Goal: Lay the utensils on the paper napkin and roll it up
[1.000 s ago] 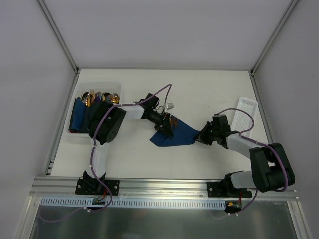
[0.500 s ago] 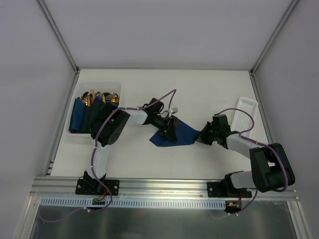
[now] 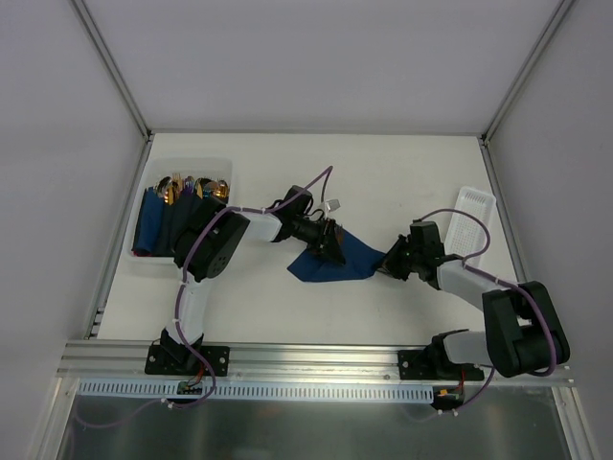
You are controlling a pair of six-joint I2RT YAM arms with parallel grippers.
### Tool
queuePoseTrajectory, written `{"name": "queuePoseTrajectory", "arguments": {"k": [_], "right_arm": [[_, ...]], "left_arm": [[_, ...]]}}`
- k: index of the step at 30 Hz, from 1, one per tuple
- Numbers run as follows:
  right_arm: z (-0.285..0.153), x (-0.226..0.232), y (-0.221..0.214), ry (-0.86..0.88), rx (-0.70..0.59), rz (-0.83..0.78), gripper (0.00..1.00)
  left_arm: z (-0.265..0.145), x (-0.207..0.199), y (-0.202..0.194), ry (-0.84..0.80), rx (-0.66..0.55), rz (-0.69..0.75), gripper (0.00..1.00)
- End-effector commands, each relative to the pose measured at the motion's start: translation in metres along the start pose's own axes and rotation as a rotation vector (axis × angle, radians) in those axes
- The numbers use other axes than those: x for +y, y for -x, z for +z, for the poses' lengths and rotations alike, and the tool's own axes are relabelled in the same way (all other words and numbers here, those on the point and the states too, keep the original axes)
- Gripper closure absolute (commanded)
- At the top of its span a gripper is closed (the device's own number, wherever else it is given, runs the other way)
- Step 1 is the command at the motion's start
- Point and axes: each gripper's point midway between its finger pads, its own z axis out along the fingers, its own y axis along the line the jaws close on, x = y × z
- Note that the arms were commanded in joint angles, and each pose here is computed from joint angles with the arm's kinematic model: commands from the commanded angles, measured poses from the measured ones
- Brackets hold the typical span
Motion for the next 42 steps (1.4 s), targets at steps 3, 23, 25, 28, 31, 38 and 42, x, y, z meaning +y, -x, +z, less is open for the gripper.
{"name": "queuePoseTrajectory", "arguments": {"k": [3,23,25,28,31,38,42], "right_arm": [[-0.009,0.016,0.008,0.065,-0.031,-0.012,1.00],[-0.017,0.102,0.007,0.287,0.001,-0.116,1.00],[-0.016,0.109,0.008,0.296,0.001,-0.111,1.00],[-0.013,0.121,0.009,0.310,0.006,-0.088,1.00],[-0.007,0.129,0.007,0.323,0.027,-0.063,1.00],[0.008,0.133,-0.009,0.315,0.089,-0.043,1.00],[0.011,0.125,-0.015,0.298,0.101,-0.048,1.00]], "left_arm": [[-0.006,0.007,0.011,0.024,-0.055,-0.012,0.78],[-0.002,0.034,0.010,0.103,-0.048,-0.075,0.79],[-0.002,0.035,0.010,0.107,-0.048,-0.072,0.79],[-0.002,0.036,0.009,0.108,-0.045,-0.075,0.79],[-0.002,0.036,0.010,0.110,-0.046,-0.073,0.80],[-0.005,0.034,0.009,0.099,-0.042,-0.071,0.79],[-0.011,0.017,0.010,0.050,-0.055,-0.041,0.78]]}}
